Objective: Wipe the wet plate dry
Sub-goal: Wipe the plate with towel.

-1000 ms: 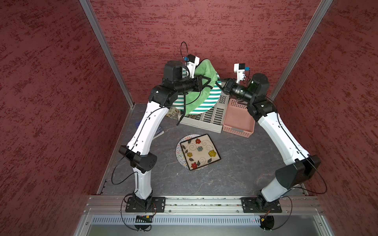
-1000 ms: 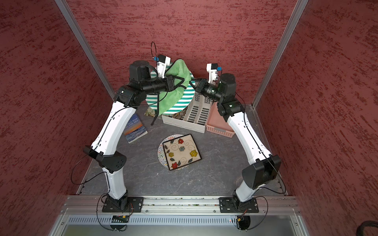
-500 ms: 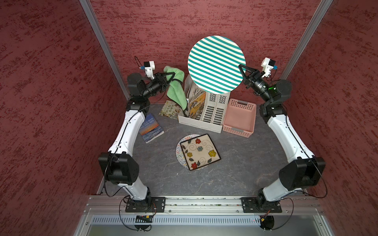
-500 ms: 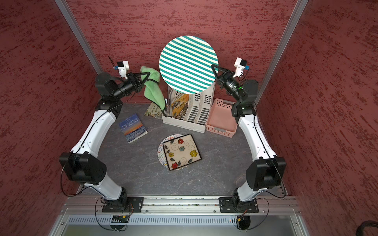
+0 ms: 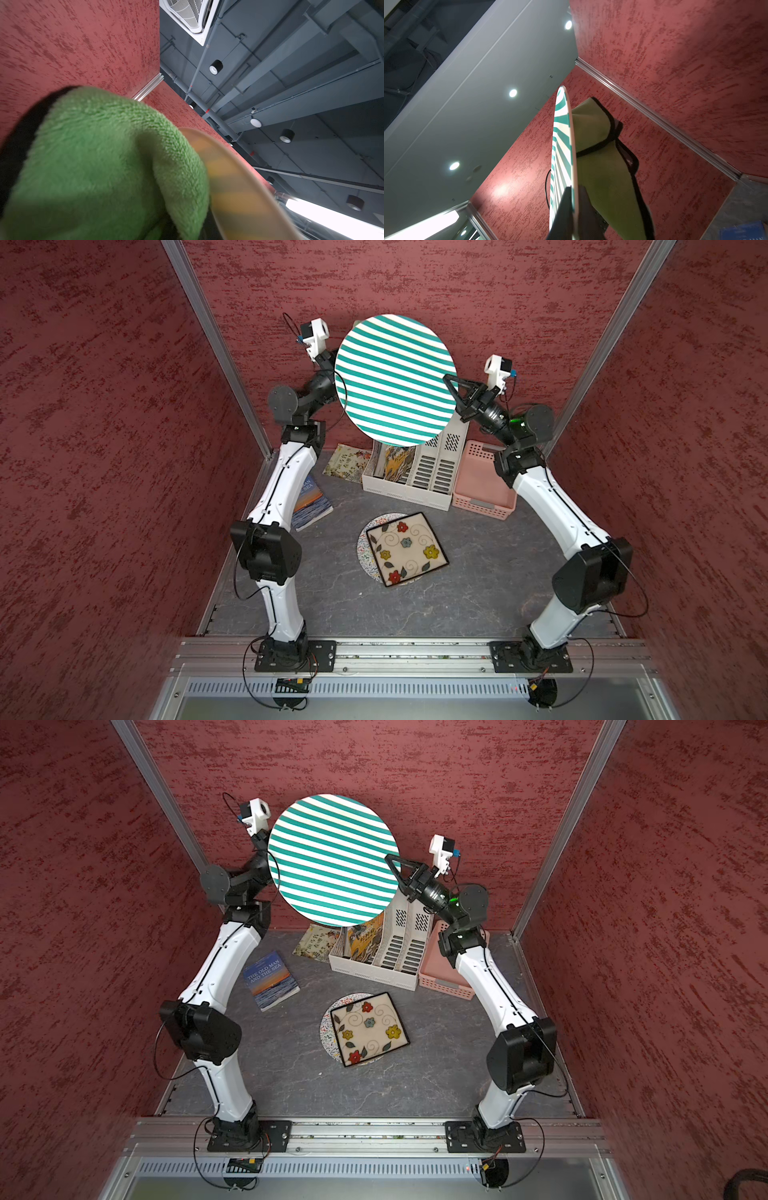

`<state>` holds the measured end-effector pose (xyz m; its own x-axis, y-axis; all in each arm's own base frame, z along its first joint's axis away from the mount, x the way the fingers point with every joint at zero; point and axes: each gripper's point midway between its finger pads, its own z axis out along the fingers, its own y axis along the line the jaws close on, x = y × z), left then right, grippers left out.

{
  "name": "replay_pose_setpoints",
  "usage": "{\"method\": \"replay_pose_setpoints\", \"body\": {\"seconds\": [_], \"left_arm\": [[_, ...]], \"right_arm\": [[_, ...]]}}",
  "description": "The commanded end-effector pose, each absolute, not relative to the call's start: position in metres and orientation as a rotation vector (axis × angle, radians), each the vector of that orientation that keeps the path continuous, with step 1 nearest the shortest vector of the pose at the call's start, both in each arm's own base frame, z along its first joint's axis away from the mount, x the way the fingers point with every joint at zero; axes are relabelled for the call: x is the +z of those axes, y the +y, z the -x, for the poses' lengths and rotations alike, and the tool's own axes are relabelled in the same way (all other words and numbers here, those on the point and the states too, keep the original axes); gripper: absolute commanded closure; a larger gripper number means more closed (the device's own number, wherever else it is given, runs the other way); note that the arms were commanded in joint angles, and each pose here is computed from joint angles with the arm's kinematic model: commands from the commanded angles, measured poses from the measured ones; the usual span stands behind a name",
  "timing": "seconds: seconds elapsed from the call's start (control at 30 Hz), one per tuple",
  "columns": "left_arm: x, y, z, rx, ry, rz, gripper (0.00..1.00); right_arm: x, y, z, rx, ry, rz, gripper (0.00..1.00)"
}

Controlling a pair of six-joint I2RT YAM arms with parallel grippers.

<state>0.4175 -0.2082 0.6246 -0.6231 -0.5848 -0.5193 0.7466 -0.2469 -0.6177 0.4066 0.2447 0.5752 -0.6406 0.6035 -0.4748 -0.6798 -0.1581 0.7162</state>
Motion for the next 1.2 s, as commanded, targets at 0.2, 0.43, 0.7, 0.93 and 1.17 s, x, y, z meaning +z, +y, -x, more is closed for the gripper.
{"method": "replay_pose_setpoints", "body": {"seconds": [0.2,0.43,0.7,0.93,1.17], "left_arm": [[0.634,-0.261,-0.352,-2.173,0.976,-0.394,1.00],[0.659,-0.208,-0.347,-2.048,0.923,-0.361,1.00],[0.668,-0.215,-0.356,-2.062,0.900,-0.390,1.00],[0.666,-0.260,-0.331,-2.210,0.862,-0.475,1.00],[0.644,-0.259,-0.322,-2.236,0.893,-0.411,1.00]], "right_arm": [[0.631,0.196,-0.459,1.705,1.093,-0.034,1.00],[0.613,0.178,-0.449,1.639,1.184,0.007,1.00],[0.578,0.269,-0.405,1.810,1.281,0.130,1.00],[0.609,0.228,-0.456,1.703,1.189,-0.057,1.00],[0.616,0.151,-0.482,1.555,1.136,-0.203,1.00]]}}
